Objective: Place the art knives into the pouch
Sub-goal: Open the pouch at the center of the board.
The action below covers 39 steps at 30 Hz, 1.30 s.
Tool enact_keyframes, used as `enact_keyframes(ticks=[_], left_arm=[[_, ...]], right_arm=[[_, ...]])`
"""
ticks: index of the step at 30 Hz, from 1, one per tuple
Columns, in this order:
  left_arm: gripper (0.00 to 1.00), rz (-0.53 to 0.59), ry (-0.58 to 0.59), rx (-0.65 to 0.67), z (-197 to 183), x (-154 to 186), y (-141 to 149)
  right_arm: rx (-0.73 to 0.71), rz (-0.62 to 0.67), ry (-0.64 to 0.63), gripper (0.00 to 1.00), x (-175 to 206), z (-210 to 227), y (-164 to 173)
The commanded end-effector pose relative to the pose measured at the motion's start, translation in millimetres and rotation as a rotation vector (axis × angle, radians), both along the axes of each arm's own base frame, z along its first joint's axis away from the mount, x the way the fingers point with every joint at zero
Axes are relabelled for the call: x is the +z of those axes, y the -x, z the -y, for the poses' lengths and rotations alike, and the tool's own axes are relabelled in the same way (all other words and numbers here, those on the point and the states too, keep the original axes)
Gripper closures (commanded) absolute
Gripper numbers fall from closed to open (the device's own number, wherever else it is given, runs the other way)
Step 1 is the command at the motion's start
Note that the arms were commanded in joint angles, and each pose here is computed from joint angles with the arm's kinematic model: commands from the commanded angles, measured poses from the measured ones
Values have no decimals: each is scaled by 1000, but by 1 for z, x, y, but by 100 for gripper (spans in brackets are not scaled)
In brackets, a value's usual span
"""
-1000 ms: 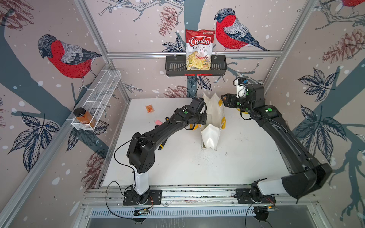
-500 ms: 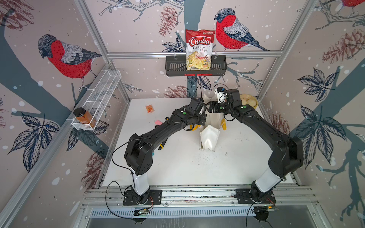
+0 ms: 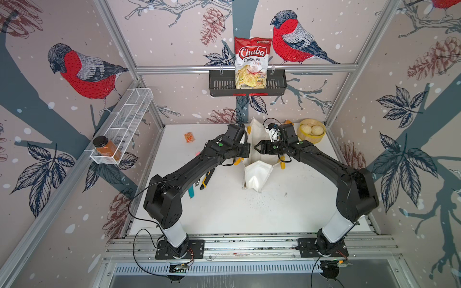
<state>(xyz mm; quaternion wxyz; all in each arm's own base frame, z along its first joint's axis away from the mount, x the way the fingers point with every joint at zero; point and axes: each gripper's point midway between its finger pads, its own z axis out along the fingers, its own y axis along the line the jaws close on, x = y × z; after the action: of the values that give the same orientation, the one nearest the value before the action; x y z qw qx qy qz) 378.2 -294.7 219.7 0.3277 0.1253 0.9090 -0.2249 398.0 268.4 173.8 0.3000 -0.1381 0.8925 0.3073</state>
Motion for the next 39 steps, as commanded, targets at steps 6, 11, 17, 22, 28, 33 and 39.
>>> enact_keyframes(ticks=[6,11,17,22,28,33,39], left_arm=[[100,58,104,-42,13,23,-6],[100,44,163,-77,25,26,-4],[100,88,233,-76,25,51,0],[100,126,295,-53,15,71,2],[100,183,342,56,-32,94,-7],[100,217,314,145,-74,103,-15],[100,226,276,233,-118,98,-39]], right_arm=[[69,32,314,25,-38,-27,-1],[137,25,466,24,-69,-56,7],[194,4,406,24,-85,-79,7],[211,-45,410,24,-111,-82,8],[197,-101,456,24,-143,-61,19],[102,-148,564,24,-158,-11,21],[22,-174,630,24,-151,39,29]])
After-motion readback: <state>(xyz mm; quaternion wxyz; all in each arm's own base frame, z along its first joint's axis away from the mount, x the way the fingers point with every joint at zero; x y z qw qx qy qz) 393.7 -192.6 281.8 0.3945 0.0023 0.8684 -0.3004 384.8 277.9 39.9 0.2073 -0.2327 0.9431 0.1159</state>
